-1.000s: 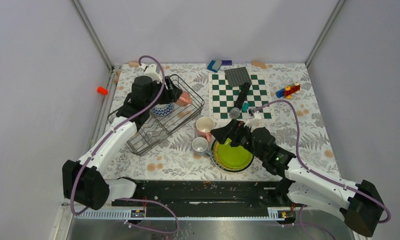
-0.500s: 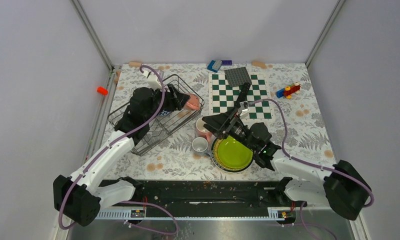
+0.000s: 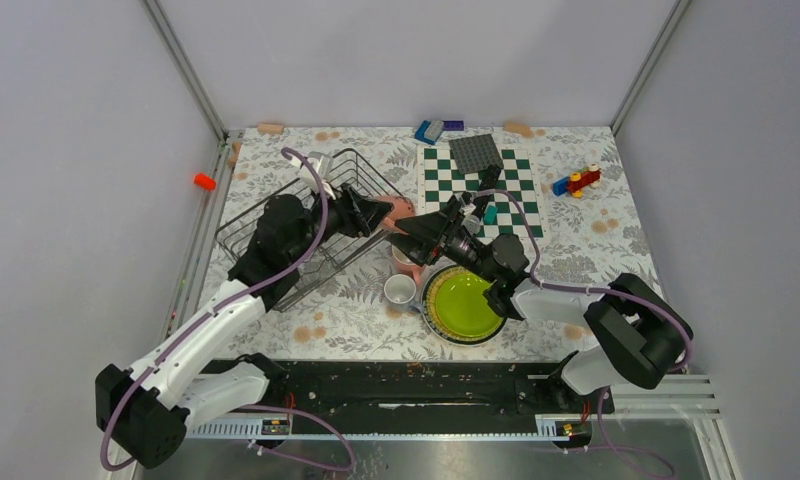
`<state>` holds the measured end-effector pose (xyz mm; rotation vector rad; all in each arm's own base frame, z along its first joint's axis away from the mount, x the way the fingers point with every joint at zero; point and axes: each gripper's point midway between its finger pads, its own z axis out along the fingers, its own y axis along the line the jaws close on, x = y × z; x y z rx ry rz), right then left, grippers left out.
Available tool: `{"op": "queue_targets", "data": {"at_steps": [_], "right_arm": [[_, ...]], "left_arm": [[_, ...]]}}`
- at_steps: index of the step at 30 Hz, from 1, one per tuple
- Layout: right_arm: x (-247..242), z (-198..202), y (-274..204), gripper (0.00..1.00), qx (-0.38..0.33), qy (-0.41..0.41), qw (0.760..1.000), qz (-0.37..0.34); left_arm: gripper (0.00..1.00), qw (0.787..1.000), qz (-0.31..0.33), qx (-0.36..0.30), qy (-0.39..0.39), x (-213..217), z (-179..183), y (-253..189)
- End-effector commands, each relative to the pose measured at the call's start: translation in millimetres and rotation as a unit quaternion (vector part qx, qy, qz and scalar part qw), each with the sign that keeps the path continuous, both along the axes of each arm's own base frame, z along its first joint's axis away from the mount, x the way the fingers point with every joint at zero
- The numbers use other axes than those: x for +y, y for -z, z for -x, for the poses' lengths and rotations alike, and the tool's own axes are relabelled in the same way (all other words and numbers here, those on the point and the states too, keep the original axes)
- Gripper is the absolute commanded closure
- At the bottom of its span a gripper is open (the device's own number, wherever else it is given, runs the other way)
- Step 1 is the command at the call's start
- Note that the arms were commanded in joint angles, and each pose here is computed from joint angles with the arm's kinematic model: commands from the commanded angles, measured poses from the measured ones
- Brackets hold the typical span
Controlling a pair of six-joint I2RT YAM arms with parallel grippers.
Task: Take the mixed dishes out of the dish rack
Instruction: Pick up the cup from the dish rack.
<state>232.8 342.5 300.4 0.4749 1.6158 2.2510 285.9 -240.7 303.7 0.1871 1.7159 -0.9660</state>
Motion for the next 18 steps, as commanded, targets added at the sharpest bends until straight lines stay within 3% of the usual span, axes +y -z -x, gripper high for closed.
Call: {"op": "queue_targets", "data": {"at_steps": [1,13,18], "right_arm": [[-11,9,-42,0.4,-0.04,-0.018,0.997,-0.066],[-12,8,-40,0.46,-0.029,-0.024,0.997,-0.068],[-12,5,-37,0.54,-0.028,-0.016,0.997,-0.065]], "left_arm": [[1.0,0.996,0.056,-0.073,0.012,-1,12,-48],[1.0,0.99,0.075,-0.112,0.033,-7,31,-60],[1.0,0.99,0.07,-0.121,0.035,-7,35,-59]]}}
